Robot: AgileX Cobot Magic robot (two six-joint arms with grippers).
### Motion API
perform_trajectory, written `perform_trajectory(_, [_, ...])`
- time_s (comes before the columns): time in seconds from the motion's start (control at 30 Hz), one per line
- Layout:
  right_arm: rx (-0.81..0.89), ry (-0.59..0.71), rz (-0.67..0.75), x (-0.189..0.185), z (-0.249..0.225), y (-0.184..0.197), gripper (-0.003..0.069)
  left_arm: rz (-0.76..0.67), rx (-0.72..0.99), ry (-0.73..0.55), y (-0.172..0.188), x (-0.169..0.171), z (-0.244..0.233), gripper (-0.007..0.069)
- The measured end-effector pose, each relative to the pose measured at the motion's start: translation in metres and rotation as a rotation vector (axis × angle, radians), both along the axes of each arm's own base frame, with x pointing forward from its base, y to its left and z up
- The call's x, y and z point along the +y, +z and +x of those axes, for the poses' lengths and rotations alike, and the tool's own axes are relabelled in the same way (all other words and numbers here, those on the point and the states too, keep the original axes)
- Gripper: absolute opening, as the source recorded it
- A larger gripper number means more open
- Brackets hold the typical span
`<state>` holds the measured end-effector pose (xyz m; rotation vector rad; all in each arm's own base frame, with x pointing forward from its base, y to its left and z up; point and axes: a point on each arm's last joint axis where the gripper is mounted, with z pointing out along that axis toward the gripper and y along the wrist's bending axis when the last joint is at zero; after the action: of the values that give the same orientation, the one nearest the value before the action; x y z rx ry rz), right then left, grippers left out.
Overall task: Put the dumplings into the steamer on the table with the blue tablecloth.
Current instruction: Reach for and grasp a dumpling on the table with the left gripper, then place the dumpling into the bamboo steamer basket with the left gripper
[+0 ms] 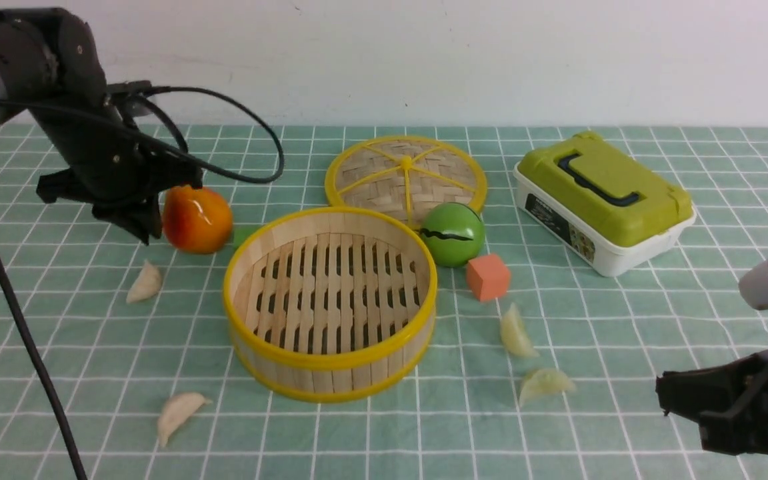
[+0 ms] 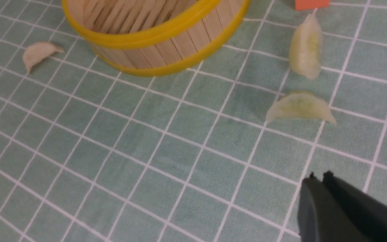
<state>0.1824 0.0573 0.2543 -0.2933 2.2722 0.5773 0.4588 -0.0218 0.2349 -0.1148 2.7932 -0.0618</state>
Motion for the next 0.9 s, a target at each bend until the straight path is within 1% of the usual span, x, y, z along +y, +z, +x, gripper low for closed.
perform_trajectory(0.03, [0.0,0.0,0.001,0.0,0.0,0.0,0.0022,0.0,0.003,0.001,-0.002,0.0,0.0,0.0139])
perform_trajectory(0.07, [0.016,-0.002,0.003,0.0,0.002,-0.003,0.0022,0.035,0.027,-0.013,-0.017,0.002,0.005,0.0216])
perform_trajectory(0.1, [0.023,-0.003,0.005,0.001,0.003,-0.004,0.0022,0.044,0.03,-0.016,-0.024,0.003,0.007,0.025])
perform_trajectory(0.13, [0.027,-0.002,0.005,0.001,0.003,-0.005,0.0023,0.048,0.031,-0.017,-0.025,0.003,0.008,0.0258])
perform_trajectory(0.17, [0.04,-0.004,0.009,0.001,0.005,-0.007,0.0025,0.061,0.036,-0.022,-0.037,0.004,0.012,0.0318])
perform_trajectory(0.23, [0.052,-0.004,0.014,0.001,0.006,-0.009,0.0028,0.071,0.038,-0.027,-0.05,0.004,0.016,0.0368])
perform_trajectory(0.3, [0.055,-0.004,0.015,0.002,0.006,-0.009,0.003,0.074,0.049,-0.029,-0.059,0.005,0.018,0.0379])
perform_trajectory(0.33, [0.056,-0.004,0.014,0.002,0.006,-0.009,0.0031,0.075,0.059,-0.03,-0.065,0.005,0.019,0.0368])
perform_trajectory(0.37, [0.056,-0.004,0.014,0.002,0.006,-0.009,0.0031,0.073,0.063,-0.03,-0.067,0.004,0.019,0.0342])
perform_trajectory(0.43, [0.057,-0.004,0.014,0.002,0.006,-0.009,0.0033,0.075,0.063,-0.03,-0.067,0.005,0.019,0.0242])
perform_trajectory(0.5, [0.057,-0.004,0.014,0.002,0.007,-0.009,0.0035,0.075,0.064,-0.031,-0.066,0.004,0.019,0.0176])
perform_trajectory(0.57, [0.058,-0.005,0.016,0.002,0.007,-0.009,0.0039,0.071,0.062,-0.029,-0.059,0.004,0.017,0.0183])
perform_trajectory(0.63, [0.058,-0.005,0.016,0.002,0.007,-0.009,0.0041,0.03,0.034,-0.017,-0.04,0.001,0.012,0.0187])
perform_trajectory(0.7, [0.058,-0.005,0.016,0.002,0.007,-0.009,0.0041,-0.037,-0.018,-0.008,-0.011,-0.004,0.006,0.0187])
perform_trajectory(0.73, [0.058,-0.005,0.016,0.002,0.007,-0.009,0.0041,-0.045,-0.018,-0.008,-0.011,-0.005,0.006,0.0187])
perform_trajectory(0.77, [0.057,-0.006,0.016,0.002,0.007,-0.009,0.0042,-0.133,-0.077,-0.02,0.02,-0.016,-0.002,0.0187])
perform_trajectory(0.83, [0.056,-0.008,0.015,0.001,0.007,-0.009,0.0042,-0.222,-0.112,-0.042,0.039,-0.033,-0.009,0.0187])
perform_trajectory(0.87, [0.057,-0.008,0.015,0.001,0.007,-0.01,0.0042,-0.241,-0.119,-0.049,0.043,-0.037,-0.011,0.0187])
perform_trajectory(0.9, [0.059,-0.008,0.015,0.001,0.007,-0.01,0.0042,-0.301,-0.137,-0.078,0.052,-0.057,-0.014,0.0187])
